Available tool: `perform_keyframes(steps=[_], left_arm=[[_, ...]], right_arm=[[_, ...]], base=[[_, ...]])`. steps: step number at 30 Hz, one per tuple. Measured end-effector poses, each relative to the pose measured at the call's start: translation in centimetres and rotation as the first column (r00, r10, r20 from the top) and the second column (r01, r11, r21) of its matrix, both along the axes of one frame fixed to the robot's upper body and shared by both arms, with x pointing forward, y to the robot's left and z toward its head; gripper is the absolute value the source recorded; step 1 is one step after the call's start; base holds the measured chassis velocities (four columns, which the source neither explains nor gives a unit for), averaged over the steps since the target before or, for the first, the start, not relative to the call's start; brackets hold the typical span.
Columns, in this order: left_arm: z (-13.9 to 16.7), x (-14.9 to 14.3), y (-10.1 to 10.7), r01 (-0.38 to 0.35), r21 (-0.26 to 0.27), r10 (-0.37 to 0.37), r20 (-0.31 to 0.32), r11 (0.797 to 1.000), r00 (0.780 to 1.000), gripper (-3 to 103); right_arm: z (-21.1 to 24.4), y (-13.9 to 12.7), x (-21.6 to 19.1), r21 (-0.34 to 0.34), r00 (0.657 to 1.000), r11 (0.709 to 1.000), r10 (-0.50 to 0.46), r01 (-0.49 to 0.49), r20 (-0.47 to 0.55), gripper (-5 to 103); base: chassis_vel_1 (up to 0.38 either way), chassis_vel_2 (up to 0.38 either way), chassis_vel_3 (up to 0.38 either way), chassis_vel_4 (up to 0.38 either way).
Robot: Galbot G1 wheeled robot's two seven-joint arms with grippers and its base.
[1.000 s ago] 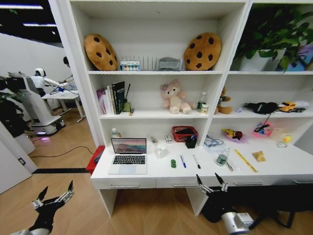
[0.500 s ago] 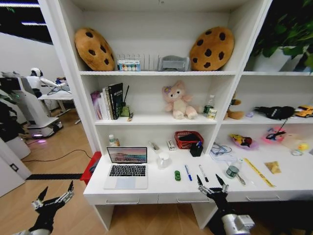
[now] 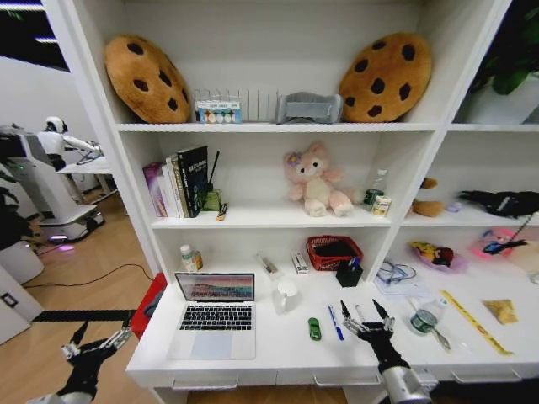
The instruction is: Organize the objects on the table.
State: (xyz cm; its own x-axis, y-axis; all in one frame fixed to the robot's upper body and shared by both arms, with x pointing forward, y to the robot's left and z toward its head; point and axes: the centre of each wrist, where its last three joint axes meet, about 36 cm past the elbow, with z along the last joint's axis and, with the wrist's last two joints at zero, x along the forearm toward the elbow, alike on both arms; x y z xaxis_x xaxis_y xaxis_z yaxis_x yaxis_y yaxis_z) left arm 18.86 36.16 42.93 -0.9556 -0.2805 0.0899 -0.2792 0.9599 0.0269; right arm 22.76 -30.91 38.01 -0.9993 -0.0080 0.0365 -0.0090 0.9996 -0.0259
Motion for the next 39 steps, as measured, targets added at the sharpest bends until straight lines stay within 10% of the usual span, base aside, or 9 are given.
perform_keyframes(steps=[10, 18, 24, 27, 34, 39], left_arm=[[-0.1, 0.2, -0.1, -0.004, -0.006, 0.003, -0.011, 1.000, 1.000, 100], [4.1, 2.2, 0.4, 0.182, 0.132, -0.174, -0.069, 0.974, 0.982, 88], [8.0, 5.2, 0.8, 0.404, 0.239, -0.377, -0.154, 0.883, 0.914, 66], [9.3, 7.9, 0.9, 0.539, 0.275, -0.491, -0.228, 0.796, 0.841, 49], [10.5, 13.4, 2.0, 0.651, 0.307, -0.563, -0.330, 0.694, 0.757, 28], [11.0, 15.6, 2.9, 0.674, 0.313, -0.569, -0.366, 0.670, 0.736, 11]], right_arm=[[-0.4, -0.1, -0.3, -0.006, 1.000, 1.000, -0.003, 0.003, 0.008, 100], [-1.5, -0.7, 0.6, 0.012, 1.000, 1.000, -0.018, 0.018, 0.007, 100], [-2.5, -1.4, -0.1, 0.026, 0.998, 0.997, -0.068, 0.068, -0.001, 100], [-3.0, -1.5, -1.2, 0.035, 0.995, 0.994, -0.103, 0.104, -0.009, 100], [-2.8, -1.2, -1.9, 0.037, 0.990, 0.989, -0.144, 0.144, -0.001, 100], [-2.5, -0.8, -2.3, 0.035, 0.989, 0.988, -0.150, 0.150, 0.002, 100]], base=[[-0.134, 0.139, 0.131, -0.130], [-0.002, 0.003, 0.003, -0.002], [0.011, -0.002, 0.000, 0.005], [0.000, 0.000, 0.000, 0.000], [0.000, 0.000, 0.000, 0.000], [0.000, 0.000, 0.000, 0.000]])
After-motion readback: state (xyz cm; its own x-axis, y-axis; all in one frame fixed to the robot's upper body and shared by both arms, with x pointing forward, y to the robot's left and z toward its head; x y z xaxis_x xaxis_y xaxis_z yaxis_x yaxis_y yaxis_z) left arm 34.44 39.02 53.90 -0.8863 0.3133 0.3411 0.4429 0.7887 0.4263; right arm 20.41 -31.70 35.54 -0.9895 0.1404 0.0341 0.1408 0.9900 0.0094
